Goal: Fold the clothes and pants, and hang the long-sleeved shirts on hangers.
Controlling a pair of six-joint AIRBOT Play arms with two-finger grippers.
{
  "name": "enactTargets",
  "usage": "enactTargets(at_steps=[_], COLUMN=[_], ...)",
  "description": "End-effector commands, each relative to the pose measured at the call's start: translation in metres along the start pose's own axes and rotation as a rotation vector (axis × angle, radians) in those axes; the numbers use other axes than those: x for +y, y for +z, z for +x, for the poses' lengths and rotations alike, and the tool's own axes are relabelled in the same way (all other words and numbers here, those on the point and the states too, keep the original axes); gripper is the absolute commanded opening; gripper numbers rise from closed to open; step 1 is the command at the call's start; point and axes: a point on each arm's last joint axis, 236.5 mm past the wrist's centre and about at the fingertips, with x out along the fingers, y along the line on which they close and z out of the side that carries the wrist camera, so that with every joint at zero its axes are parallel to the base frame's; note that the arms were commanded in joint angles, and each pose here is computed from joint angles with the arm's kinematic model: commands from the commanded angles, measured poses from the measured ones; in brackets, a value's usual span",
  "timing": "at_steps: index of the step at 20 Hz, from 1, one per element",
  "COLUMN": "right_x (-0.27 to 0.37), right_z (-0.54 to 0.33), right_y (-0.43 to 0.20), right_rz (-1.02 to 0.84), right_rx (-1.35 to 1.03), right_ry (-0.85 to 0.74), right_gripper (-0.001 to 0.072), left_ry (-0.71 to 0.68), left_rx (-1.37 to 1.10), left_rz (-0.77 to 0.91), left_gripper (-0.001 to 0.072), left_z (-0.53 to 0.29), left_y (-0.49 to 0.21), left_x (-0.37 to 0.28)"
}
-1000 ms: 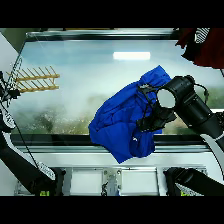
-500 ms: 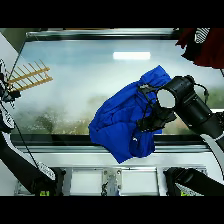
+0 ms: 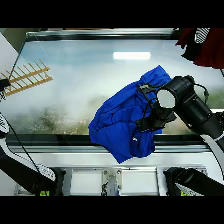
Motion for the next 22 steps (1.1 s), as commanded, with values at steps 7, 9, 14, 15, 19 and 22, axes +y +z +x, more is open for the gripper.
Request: enactTargets(at_steps=[7,9,14,15,19,22], right_x=[0.0,0.0,0.0,0.0,0.0,0.0], right_z=[0.0,0.0,0.0,0.0,0.0,0.0], right_y=[0.0,0.0,0.0,0.0,0.0,0.0], right_rz=[0.0,0.0,0.0,0.0,0.0,-0.001], right_rx=[0.0,0.0,0.0,0.0,0.0,0.0], right_ry=[0.0,0.0,0.0,0.0,0.0,0.0], right_gripper=[0.0008,0.0008,0.0008,0.0008,0.0008,0.0008], left_ry=[-0.381,-0.581,-0.76,-0.772,-0.812,-0.862], left_rx=[-0.312,-0.392,-0.357,-0.366,-0.261,-0.076], left_rz=[0.432,0.701,1.052,1.065,1.154,1.223], left_gripper=[0.0011,0.0011,0.0011,0.0011,0.0009,0.0009], left_z=[-0.259,-0.327,-0.407,-0.414,-0.404,-0.371], left_y=[0.031,-0.001,-0.086,-0.09,-0.132,-0.196], left_x=[-0.144,-0.192,-0.224,-0.228,-0.228,-0.217])
